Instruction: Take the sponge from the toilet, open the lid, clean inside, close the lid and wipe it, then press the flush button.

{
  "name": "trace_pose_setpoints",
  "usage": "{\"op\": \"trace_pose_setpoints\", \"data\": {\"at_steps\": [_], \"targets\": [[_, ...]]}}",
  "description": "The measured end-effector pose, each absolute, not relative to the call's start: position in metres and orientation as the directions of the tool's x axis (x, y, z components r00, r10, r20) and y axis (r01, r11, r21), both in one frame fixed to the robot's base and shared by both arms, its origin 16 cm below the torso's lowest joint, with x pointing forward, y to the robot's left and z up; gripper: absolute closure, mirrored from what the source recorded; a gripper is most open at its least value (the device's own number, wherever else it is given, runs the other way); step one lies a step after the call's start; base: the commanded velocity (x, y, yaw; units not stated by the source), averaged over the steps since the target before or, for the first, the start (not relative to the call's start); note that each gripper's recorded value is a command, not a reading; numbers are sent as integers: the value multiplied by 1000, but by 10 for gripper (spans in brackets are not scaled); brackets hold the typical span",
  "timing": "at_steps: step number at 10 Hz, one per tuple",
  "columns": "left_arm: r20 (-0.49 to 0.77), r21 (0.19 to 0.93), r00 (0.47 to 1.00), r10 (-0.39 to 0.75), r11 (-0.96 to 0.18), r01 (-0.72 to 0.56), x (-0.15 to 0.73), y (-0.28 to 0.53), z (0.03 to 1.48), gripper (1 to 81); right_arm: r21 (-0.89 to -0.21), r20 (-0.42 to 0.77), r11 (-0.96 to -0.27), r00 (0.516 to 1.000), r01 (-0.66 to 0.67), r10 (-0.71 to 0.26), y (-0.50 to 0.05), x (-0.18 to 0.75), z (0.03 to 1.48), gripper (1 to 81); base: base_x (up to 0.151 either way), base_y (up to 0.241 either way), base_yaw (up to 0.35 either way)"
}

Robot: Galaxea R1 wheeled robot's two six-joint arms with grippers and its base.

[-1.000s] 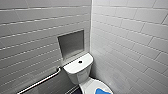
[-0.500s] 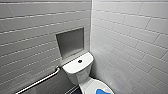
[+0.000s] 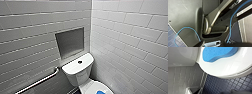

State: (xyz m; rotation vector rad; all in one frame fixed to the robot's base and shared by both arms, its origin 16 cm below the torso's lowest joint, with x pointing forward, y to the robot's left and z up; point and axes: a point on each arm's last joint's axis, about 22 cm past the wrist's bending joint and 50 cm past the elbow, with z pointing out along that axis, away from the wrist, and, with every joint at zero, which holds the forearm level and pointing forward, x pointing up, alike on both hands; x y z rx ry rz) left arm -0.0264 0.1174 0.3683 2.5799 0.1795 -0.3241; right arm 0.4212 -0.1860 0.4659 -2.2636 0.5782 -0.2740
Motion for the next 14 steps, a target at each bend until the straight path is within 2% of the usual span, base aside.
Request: {"op": "trace_pose_setpoints", "data": {"at_steps": [2, 5, 10, 14], "targets": [[-273, 487, 960, 64, -851, 195, -25, 117, 354, 10, -718, -3, -591, 852, -366, -524, -192, 439, 440, 10, 0, 0, 0], [-316, 482, 947, 63, -848, 218, -46, 110, 340, 10, -737, -2, -560, 829, -379, -559, -187, 487, 423, 10, 0, 0, 0], [-277, 472, 959, 64, -860, 194, -32, 104, 285, 10, -765, 40, -523, 783, -375, -620, -195, 558, 407, 10, 0, 0, 0], [-316, 463, 947, 64, -861, 212, -44, 103, 271, 10, -759, -32, -483, 765, -437, -643, -177, 561, 372, 10, 0, 0, 0]]}}
